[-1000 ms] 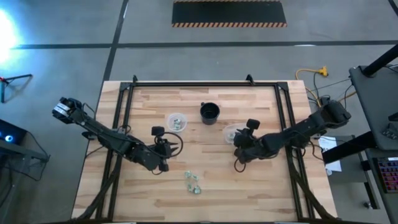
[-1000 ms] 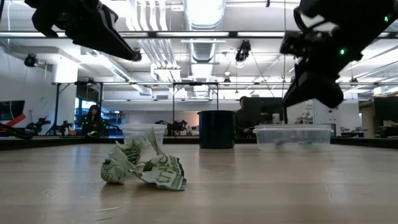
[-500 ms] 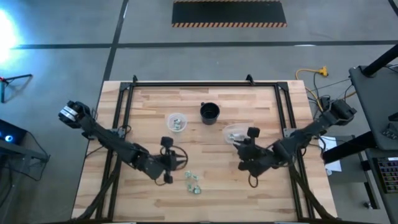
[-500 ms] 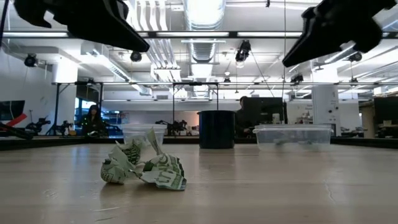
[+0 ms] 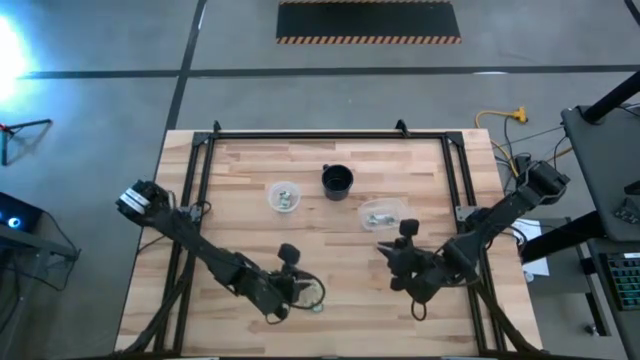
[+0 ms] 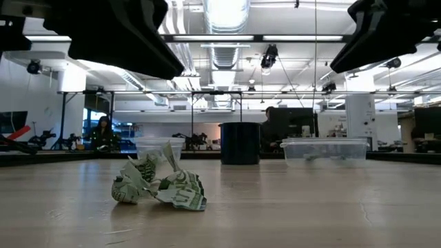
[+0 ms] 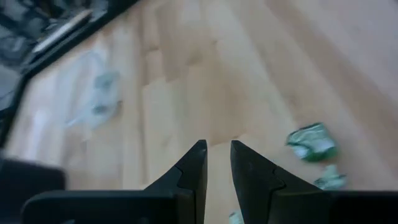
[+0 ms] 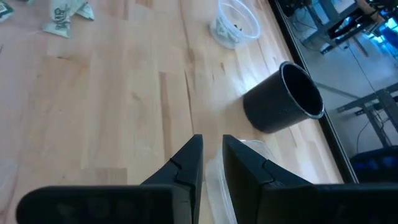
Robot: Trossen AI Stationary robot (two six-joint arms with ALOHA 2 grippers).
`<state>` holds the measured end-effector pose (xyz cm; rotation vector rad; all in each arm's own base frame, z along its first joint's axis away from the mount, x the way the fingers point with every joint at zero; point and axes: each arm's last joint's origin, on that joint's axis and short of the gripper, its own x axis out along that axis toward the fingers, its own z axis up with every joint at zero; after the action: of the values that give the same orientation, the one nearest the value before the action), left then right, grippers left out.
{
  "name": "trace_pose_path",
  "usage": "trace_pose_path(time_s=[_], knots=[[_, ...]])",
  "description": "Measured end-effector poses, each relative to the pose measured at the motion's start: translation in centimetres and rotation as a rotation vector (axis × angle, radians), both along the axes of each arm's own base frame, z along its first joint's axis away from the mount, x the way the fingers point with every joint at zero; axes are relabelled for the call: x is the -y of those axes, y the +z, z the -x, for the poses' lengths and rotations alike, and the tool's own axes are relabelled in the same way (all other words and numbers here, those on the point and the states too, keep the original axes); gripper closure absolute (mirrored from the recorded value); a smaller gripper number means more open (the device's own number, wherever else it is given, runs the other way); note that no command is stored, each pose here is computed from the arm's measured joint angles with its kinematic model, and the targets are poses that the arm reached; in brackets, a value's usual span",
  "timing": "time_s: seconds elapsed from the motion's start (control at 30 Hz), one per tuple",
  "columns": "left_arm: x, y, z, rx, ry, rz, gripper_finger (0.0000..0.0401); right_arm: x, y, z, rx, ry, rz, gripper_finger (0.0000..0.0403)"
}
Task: Pick and place items into bin
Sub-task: Put the stevia packet into the left transparent bin
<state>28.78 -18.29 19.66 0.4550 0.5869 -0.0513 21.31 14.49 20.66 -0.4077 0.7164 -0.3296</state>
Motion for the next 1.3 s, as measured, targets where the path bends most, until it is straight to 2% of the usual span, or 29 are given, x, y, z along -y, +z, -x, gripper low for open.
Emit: trace_pose_path(time_s=[0.17, 0.53, 1.3], knots=[[0.8, -0.6, -0.9, -0.058, -0.055, 0.018, 0.0347, -0.2, 0.0, 0.1, 0.004, 0.002, -0.009, 0.0351], [0.7, -2.3, -1.8, -0.181, -0.027, -0.068, 0.0347, -0.2, 0.0, 0.1, 0.003, 0.002, -0.018, 0.0351], [0.3, -2.9, -1.8, -0.217, -0.043, -0.052, 0.0347, -0.3, 0.1, 0.0, 0.024, 0.001, -0.036, 0.0351]])
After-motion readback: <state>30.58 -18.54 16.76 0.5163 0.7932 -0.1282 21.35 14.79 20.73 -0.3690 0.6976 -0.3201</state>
